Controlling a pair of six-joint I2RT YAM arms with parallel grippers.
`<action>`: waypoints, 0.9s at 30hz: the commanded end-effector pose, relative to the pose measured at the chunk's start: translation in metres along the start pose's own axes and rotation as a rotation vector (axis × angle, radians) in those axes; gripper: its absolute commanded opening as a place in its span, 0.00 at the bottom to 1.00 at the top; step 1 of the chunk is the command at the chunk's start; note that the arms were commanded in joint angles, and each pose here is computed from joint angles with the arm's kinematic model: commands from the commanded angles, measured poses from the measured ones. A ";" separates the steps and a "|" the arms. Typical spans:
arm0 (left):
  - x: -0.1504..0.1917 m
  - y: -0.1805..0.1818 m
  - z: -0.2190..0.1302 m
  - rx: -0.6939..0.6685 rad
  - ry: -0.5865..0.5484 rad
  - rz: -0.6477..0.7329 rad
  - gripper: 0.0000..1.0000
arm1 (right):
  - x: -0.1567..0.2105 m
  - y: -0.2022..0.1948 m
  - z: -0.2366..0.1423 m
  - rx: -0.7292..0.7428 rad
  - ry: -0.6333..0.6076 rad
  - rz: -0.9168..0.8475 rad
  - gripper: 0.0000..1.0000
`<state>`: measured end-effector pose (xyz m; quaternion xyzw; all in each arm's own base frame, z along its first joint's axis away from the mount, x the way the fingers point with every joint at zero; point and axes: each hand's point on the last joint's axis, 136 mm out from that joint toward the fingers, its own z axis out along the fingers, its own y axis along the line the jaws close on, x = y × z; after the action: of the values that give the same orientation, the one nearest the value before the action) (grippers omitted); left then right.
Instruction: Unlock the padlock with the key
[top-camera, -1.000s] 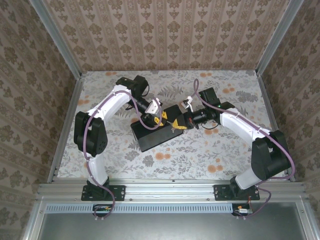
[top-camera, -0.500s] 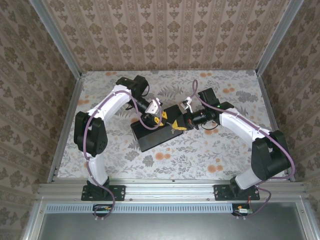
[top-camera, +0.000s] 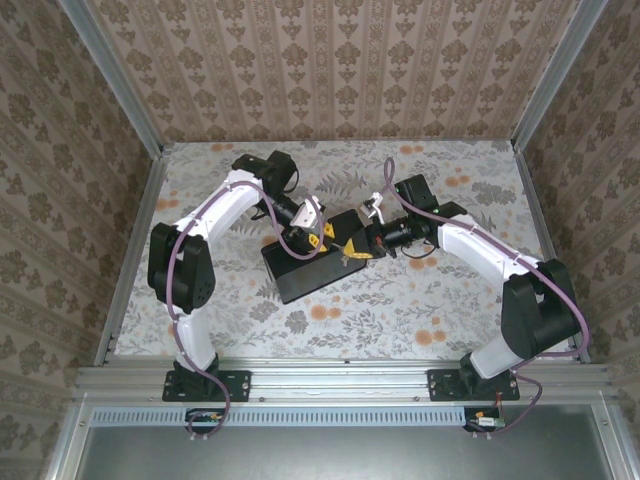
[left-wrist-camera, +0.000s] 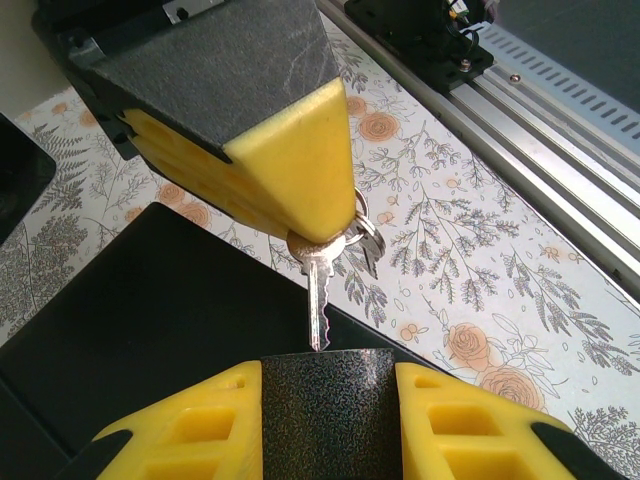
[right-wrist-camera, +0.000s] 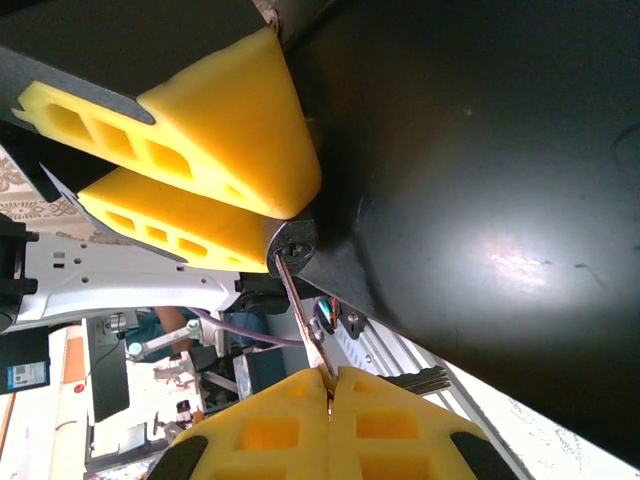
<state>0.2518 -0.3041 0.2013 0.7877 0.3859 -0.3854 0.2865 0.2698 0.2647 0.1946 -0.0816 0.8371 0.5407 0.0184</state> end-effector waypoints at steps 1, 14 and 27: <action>0.007 0.001 0.004 0.015 0.018 -0.005 0.23 | -0.001 0.001 0.001 0.017 0.011 -0.013 0.00; 0.006 -0.001 0.005 0.019 0.019 0.000 0.23 | -0.005 0.003 0.003 0.013 0.009 -0.015 0.00; 0.008 -0.001 0.007 0.024 0.027 -0.002 0.23 | -0.006 0.004 0.003 0.014 0.001 -0.018 0.00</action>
<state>0.2510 -0.3053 0.2004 0.7906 0.3836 -0.3827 0.2851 0.2705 0.2665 0.1900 -0.0799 0.8408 0.5353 0.0106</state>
